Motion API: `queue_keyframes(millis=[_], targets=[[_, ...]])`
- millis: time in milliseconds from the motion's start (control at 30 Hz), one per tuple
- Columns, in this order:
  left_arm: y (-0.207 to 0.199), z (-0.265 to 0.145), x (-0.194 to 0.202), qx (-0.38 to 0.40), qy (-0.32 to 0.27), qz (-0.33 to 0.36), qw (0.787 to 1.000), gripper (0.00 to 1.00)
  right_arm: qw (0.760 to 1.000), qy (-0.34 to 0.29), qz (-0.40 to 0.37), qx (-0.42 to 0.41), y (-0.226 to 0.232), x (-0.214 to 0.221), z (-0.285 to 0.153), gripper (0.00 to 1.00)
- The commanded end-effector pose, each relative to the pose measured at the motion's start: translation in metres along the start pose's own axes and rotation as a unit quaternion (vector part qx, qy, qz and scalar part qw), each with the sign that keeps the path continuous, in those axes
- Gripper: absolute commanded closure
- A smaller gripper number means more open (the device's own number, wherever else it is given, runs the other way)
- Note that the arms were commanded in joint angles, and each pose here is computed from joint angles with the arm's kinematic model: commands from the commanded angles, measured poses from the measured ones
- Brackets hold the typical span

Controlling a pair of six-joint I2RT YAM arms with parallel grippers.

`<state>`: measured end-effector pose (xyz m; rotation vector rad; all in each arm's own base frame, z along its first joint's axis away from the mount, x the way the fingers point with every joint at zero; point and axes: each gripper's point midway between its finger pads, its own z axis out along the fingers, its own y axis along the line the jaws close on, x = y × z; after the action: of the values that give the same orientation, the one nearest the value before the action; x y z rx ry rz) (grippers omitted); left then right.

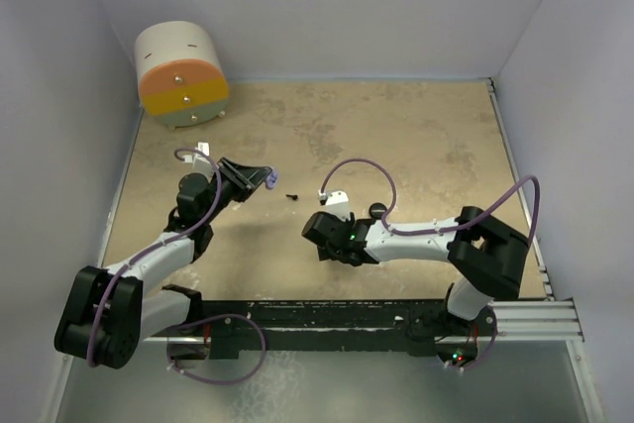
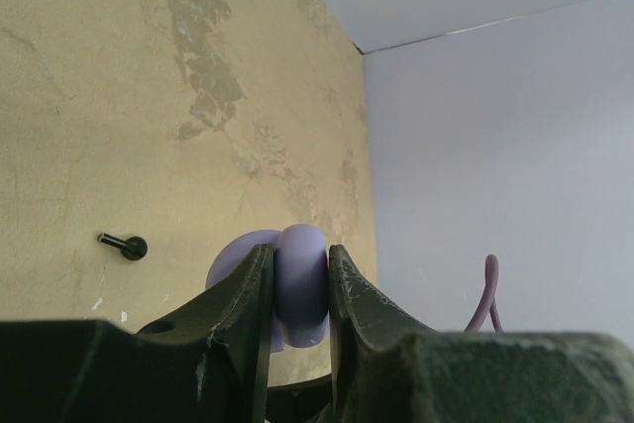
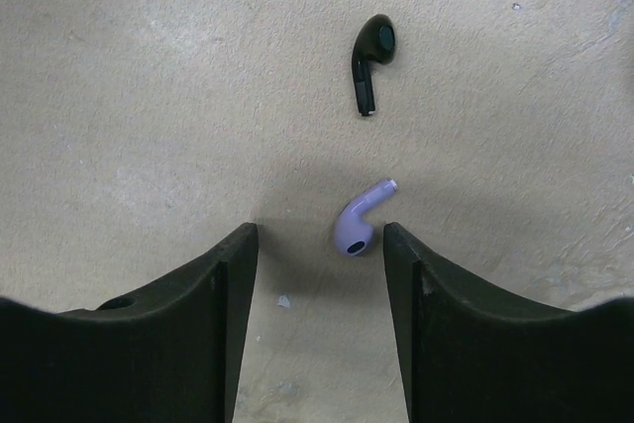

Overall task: Insert the wireless bluetooth earbuds into the charging case
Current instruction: Pick up the earbud from the center of the board.

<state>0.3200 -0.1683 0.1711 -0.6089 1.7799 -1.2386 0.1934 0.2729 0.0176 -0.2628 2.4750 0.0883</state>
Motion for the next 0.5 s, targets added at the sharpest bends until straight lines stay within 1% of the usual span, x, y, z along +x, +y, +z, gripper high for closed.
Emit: queue_keyframes(millis=[0,333,467], targets=[[-0.012,-0.002,-0.010,0.024,-0.019,0.017,0.999,1.00,0.999,0.009,-0.015,0.033,-0.015,0.006,0.005,0.44],[-0.012,-0.002,-0.010,0.024,-0.020,0.016,0.999,1.00,0.998,0.007,-0.012,0.054,-0.022,0.003,0.011,0.46],[-0.012,-0.003,-0.010,0.024,-0.020,0.016,0.999,1.00,0.998,0.008,-0.008,0.059,-0.026,0.002,0.011,0.49]])
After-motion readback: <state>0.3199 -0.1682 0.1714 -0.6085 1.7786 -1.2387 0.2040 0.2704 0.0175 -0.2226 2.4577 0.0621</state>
